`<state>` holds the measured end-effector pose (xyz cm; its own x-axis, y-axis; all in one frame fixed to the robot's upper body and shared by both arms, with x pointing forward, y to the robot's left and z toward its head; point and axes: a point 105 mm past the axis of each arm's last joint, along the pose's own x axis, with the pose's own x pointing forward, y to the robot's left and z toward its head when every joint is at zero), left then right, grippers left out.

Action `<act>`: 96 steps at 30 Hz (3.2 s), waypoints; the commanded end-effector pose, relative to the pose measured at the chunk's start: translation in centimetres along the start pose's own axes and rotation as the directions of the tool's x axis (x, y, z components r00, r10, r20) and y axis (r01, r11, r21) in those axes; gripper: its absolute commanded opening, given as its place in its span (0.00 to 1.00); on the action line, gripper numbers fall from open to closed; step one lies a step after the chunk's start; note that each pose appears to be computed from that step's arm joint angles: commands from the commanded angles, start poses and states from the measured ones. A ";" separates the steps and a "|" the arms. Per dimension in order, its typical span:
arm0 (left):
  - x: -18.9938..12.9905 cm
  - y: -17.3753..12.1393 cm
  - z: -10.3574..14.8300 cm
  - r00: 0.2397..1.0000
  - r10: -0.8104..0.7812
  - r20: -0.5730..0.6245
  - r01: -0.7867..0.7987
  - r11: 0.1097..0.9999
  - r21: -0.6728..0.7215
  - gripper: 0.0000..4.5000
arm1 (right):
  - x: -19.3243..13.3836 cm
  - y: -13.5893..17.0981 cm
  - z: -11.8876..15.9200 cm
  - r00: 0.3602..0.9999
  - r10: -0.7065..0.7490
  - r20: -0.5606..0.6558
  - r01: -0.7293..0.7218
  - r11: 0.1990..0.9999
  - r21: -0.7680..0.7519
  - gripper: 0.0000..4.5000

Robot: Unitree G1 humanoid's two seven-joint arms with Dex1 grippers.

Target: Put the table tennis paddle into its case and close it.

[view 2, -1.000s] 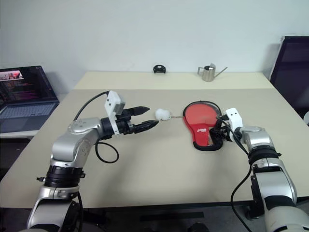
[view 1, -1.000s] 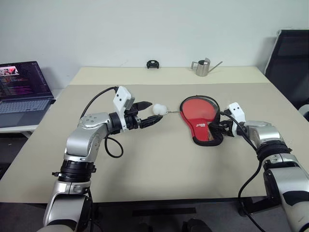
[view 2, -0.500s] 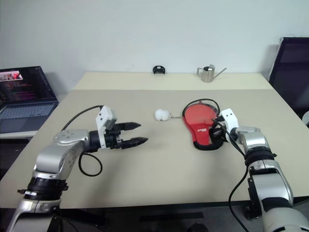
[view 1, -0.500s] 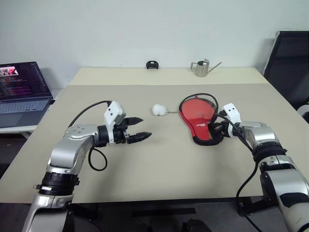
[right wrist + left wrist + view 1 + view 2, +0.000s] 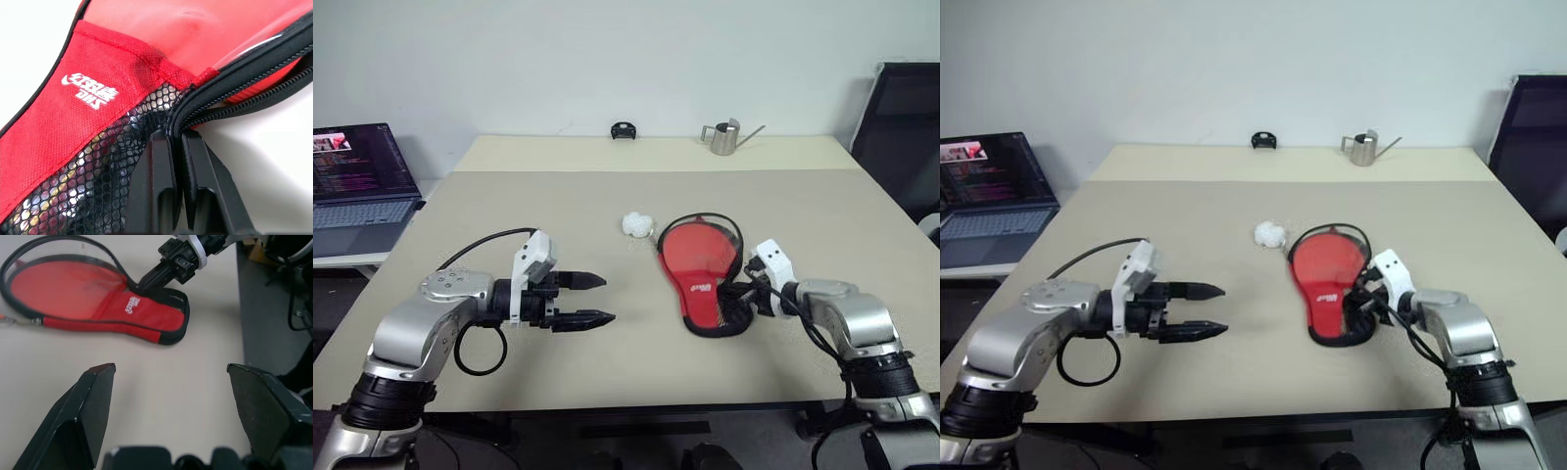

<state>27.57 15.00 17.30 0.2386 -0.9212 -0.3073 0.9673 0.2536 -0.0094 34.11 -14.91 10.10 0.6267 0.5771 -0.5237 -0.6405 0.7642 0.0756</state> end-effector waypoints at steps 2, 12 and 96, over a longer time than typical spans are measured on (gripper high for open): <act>-0.4 -1.4 0.2 0.997 -0.069 -0.027 0.069 0.997 0.024 0.89 | -0.3 3.7 -0.2 0.995 0.097 0.007 -0.097 0.995 0.003 0.01; -0.1 -2.7 -0.5 0.991 -0.124 -0.048 0.125 0.992 0.002 0.89 | -1.4 7.5 -2.2 0.995 0.095 0.012 -0.096 0.987 0.130 0.01; -1.5 6.5 0.3 0.870 0.489 0.061 -0.488 0.872 -0.026 0.89 | 0.5 7.3 2.1 0.931 0.277 0.238 -0.223 0.947 -0.232 0.99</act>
<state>33.05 17.40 16.09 0.6492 -0.7160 -0.2567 0.7517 0.6556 0.0723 30.55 -8.42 12.39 0.5202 0.8111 -0.2673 -0.8401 0.5423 0.0105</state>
